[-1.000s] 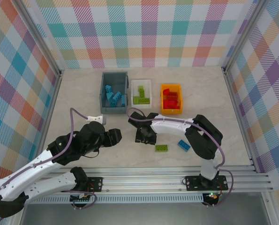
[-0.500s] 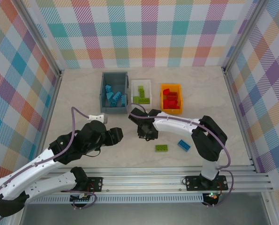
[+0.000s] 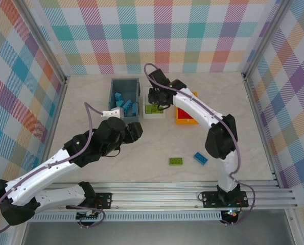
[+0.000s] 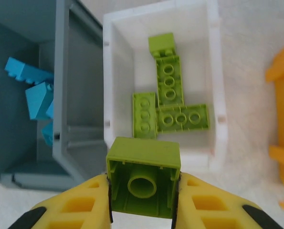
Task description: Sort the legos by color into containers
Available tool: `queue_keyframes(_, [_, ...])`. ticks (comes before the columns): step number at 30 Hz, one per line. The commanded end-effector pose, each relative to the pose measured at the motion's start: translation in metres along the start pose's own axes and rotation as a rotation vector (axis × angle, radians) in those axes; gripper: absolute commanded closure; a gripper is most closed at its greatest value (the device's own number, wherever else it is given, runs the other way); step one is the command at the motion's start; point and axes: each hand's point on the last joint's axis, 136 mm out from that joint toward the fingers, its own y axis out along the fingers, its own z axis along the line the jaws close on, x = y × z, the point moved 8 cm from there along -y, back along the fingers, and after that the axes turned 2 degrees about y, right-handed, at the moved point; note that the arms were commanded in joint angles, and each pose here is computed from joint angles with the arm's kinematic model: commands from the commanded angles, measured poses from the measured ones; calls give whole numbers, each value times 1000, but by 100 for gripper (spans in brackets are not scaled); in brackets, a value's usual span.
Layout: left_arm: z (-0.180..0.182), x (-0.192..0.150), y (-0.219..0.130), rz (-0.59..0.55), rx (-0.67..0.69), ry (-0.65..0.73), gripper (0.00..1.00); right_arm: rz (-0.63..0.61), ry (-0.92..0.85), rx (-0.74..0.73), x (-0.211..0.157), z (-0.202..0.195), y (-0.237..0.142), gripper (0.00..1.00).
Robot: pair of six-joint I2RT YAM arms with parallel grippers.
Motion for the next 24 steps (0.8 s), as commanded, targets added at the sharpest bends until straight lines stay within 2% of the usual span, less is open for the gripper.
queue_keyframes(1, [-9, 8, -3, -50, -15, 13, 36, 81, -46, 29, 8, -4, 33, 71])
queue_keyframes(9, [-7, -1, 9, -23, -4, 33, 36, 170, -7, 141, 25, -7, 79, 64])
queue_keyframes(13, [-10, -5, 16, -1, -16, 39, 36, 183, 1, 144, 25, -11, 81, 49])
queue_keyframes(16, [-14, -8, 20, 16, -22, 48, 36, 153, -9, 160, 30, -9, 65, 40])
queue_keyframes(18, [-15, -11, 23, 27, -22, 54, 36, 127, -15, 172, 34, -8, 51, 37])
queue_keyframes(24, [-22, -24, 31, 69, -23, 85, 37, 24, -24, 141, 38, -17, -15, 41])
